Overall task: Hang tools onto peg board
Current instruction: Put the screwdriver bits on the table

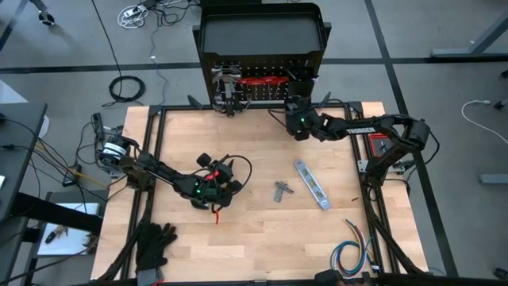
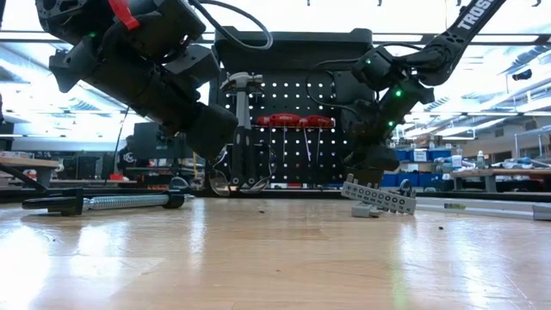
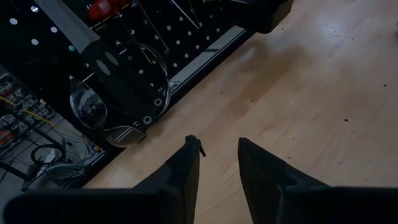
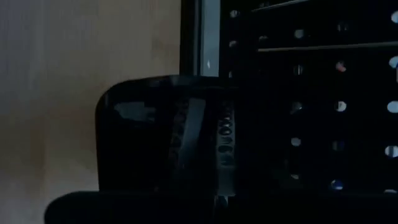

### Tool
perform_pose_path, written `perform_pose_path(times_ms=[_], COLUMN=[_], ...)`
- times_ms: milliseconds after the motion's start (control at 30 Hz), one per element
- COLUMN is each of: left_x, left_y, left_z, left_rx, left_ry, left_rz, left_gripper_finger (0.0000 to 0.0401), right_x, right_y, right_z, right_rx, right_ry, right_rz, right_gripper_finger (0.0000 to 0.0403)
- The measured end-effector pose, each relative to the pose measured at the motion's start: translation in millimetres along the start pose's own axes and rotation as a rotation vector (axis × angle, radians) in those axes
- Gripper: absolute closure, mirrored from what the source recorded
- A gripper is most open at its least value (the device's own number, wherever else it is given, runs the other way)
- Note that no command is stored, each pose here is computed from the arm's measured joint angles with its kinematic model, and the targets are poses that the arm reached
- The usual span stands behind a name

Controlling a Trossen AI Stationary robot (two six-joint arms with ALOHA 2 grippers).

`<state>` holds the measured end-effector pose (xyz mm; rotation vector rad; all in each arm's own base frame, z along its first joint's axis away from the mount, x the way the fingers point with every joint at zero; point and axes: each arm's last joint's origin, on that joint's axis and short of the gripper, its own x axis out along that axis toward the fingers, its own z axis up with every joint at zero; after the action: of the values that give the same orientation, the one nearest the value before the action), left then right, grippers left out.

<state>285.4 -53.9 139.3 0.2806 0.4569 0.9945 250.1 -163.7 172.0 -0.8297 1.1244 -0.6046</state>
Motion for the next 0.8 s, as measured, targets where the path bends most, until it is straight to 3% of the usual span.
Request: perform_pose_path(times_ms=[133,533,667,800], left_x=[0,0,0,-1], left_y=[0,-1,-1,-1], left_z=[0,1,1,1], left_rx=[0.000,-0.021,-0.021,-0.020], left_ry=[0.000,-0.004,-0.004,-0.003], left_rz=[0.000,-0.012,-0.013,-0.014], left_gripper_finger=[0.0291,0.0291,0.0291,0.0291], right_x=[-1,-28,-53,-92], right_y=[1,24,35,49], right_z=[2,30,42,49], right_rx=[0.062,0.037,0.022,0.056], right_ry=[0.007,0.065,0.051,-0.030], right_rz=[-0.012,-0.129,-0.158,-0.109], right_gripper_finger=[0.0362,0.0362,0.0362,0.0362])
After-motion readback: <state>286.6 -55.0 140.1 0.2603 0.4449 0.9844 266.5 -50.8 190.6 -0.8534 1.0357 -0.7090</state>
